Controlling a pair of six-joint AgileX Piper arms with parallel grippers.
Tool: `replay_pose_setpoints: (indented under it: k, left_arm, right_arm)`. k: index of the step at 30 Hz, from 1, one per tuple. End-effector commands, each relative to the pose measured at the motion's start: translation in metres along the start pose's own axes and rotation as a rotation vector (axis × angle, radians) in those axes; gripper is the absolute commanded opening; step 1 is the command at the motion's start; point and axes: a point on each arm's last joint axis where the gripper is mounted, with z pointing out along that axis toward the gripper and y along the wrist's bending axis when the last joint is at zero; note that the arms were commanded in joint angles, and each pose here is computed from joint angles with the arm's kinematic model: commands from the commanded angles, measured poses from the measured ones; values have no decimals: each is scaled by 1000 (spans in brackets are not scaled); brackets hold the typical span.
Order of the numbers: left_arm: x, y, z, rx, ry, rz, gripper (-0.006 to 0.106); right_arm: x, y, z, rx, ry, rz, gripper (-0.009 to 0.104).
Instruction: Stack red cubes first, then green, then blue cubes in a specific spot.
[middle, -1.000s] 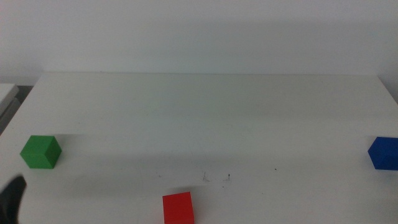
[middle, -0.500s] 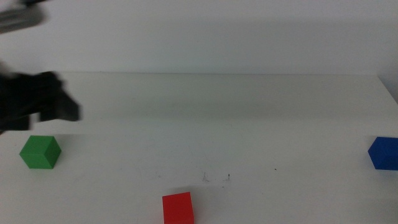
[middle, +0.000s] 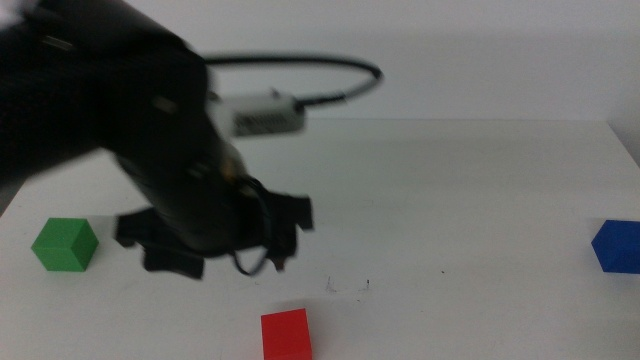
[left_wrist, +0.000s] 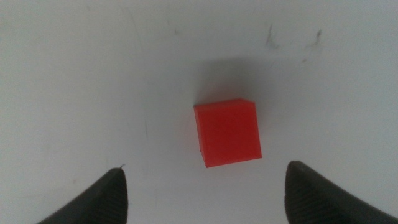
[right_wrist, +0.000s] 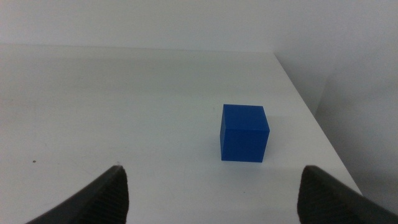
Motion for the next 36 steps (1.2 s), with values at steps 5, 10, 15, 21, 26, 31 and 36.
replay_pose_setpoints:
  k: [5, 10, 15, 21, 26, 31, 36]
  left_arm:
    - [-1, -21, 53, -28, 51, -41, 82]
    - [6, -26, 87, -1, 102, -62, 82]
    - [14, -23, 110, 47, 87, -99, 82]
    - [17, -23, 136, 6, 124, -98, 81]
    - [19, -23, 150, -27, 155, -77, 68]
    - [13, -28, 138, -11, 144, -80, 36]
    - [-15, -50, 111, 4, 96, -25, 16]
  right_arm:
    - [-1, 0, 0, 7, -15, -8, 93]
    - [-1, 0, 0, 7, -15, -8, 93]
    - [-1, 0, 0, 7, -15, -8, 93]
    - [-1, 0, 0, 7, -17, -8, 93]
    - [-1, 0, 0, 7, -17, -8, 93]
    - [-1, 0, 0, 7, -17, -8, 93]
    - [-1, 0, 0, 7, -17, -8, 93]
